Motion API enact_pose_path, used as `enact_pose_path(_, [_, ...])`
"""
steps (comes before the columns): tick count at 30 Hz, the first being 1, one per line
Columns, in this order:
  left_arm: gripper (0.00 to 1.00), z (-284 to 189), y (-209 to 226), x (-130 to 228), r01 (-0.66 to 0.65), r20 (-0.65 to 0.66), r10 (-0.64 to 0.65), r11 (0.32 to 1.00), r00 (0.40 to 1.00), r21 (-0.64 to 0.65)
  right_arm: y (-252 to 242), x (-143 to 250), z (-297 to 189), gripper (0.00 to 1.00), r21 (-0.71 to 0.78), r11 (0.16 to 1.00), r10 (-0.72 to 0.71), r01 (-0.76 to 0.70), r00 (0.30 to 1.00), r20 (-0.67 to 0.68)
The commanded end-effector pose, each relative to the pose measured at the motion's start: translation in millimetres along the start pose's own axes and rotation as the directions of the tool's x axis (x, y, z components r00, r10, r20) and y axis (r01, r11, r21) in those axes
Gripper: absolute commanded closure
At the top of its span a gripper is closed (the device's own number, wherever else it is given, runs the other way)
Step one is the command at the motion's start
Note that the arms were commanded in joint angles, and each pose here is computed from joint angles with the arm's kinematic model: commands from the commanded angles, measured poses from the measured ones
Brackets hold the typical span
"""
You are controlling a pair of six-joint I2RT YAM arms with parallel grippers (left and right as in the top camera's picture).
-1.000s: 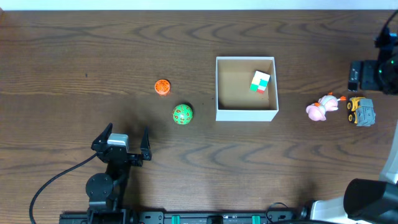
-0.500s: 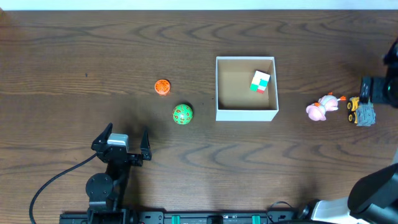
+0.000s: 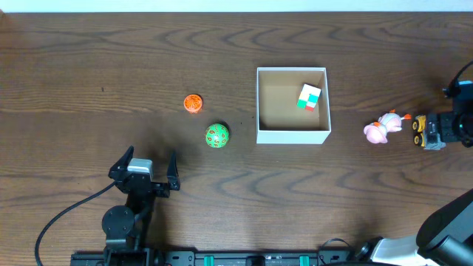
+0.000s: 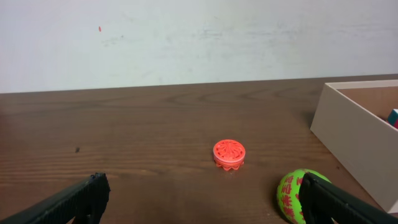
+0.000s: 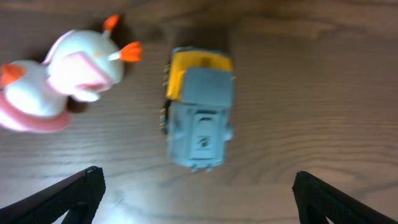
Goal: Pack container
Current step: 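Move the right gripper over the yellow-grey toy truck, then lower the right gripper and grasp the toy truck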
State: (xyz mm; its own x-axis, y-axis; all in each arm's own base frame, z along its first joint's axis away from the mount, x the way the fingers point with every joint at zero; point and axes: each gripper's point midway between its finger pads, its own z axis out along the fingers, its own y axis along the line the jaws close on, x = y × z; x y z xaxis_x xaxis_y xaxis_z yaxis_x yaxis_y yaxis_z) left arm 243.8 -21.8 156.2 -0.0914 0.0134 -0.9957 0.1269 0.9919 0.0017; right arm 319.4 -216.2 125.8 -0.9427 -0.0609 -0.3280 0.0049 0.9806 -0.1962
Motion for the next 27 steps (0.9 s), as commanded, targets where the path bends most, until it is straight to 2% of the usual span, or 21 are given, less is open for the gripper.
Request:
enact_pose_path(1, [0.02, 1, -1, 15, -0.007, -0.044, 0.007, 1.0, 0.999, 0.009, -7, 5, 16, 0.01, -0.019, 1.0, 0.0, 0.0, 1.0, -0.007])
enact_pose_path(12, [0.02, 1, -1, 15, -0.007, -0.044, 0.007, 1.0, 0.999, 0.009, 7, 11, 74, 0.01, -0.135, 0.99, 0.022, -0.028, 0.998, -0.052])
enact_pose_path(21, [0.02, 1, -1, 15, -0.007, -0.044, 0.007, 1.0, 0.999, 0.009, 9, 8, 80, 0.01, -0.15, 0.987, 0.047, -0.052, 0.998, -0.04])
enact_pose_path(25, [0.02, 1, -1, 15, -0.007, -0.044, 0.007, 1.0, 0.999, 0.009, 9, 8, 80, 0.06, -0.154, 0.987, 0.049, -0.054, 0.998, -0.039])
enact_pose_path(27, [0.02, 1, -1, 15, -0.007, -0.044, 0.007, 1.0, 0.999, 0.009, 9, 9, 80, 0.05, -0.154, 0.986, 0.051, -0.057, 0.998, -0.042])
